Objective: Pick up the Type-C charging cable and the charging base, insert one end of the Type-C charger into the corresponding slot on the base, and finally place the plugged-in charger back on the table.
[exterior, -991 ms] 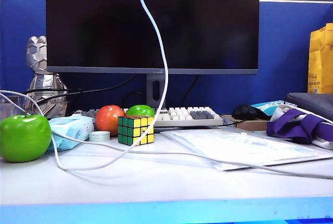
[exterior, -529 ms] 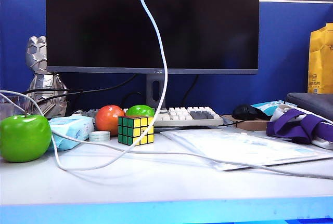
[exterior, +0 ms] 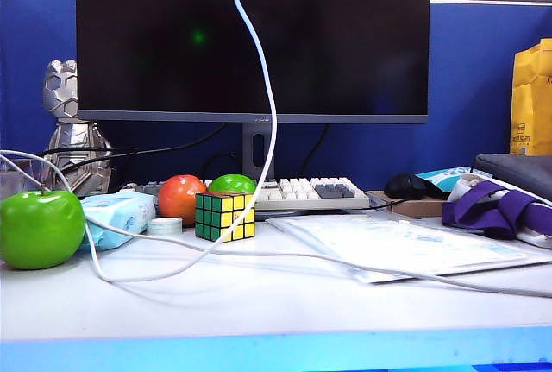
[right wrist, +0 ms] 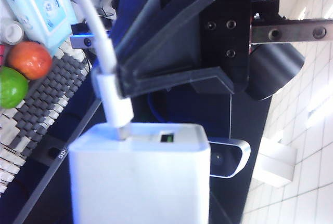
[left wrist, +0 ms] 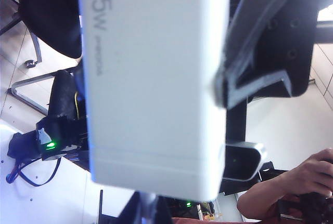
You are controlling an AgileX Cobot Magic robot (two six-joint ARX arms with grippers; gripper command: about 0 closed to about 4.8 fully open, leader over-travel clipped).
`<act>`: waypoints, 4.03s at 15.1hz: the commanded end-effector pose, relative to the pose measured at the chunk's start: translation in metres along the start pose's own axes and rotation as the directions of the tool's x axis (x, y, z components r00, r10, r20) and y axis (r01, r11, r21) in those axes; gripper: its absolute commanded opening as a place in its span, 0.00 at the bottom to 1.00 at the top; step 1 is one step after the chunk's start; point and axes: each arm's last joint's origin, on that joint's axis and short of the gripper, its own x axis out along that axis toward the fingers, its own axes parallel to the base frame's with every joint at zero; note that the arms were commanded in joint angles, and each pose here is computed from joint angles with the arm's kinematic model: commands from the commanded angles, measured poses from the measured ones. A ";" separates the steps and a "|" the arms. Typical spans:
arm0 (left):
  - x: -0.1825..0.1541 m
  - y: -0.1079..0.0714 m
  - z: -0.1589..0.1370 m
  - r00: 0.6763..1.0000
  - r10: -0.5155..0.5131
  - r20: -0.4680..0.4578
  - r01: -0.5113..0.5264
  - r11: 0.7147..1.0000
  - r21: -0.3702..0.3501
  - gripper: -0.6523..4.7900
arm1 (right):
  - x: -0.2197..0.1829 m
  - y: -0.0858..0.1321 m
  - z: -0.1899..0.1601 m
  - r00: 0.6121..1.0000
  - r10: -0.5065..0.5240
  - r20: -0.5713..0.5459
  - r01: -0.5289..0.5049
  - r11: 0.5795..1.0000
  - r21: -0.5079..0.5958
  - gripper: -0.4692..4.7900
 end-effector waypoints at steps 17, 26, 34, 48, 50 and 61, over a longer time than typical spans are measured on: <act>0.000 -0.005 0.005 0.998 0.041 0.052 -0.041 0.999 -0.007 0.11 | -0.002 -0.007 0.003 0.994 -0.081 0.077 0.079 0.997 0.021 0.08; -0.002 -0.005 0.005 0.999 0.019 0.029 -0.019 1.000 -0.005 0.11 | -0.003 -0.008 0.004 0.989 -0.095 0.113 0.101 0.994 -0.045 0.08; -0.006 -0.005 0.005 1.000 0.012 0.028 -0.012 1.000 0.000 0.11 | -0.004 -0.008 0.007 0.975 -0.118 0.188 0.131 0.989 -0.062 0.08; -0.006 -0.004 0.006 0.997 0.048 0.067 -0.047 0.999 -0.010 0.11 | -0.005 -0.006 0.009 0.971 -0.109 0.215 0.104 0.994 0.034 0.08; -0.006 -0.004 0.006 0.997 0.048 0.068 -0.047 0.999 -0.017 0.11 | -0.005 -0.005 0.010 0.971 -0.093 0.222 0.106 0.993 -0.045 0.08; -0.006 -0.006 0.010 0.990 0.081 0.118 -0.081 0.997 -0.005 0.11 | -0.005 -0.002 0.011 0.967 -0.081 0.243 0.095 0.994 -0.045 0.08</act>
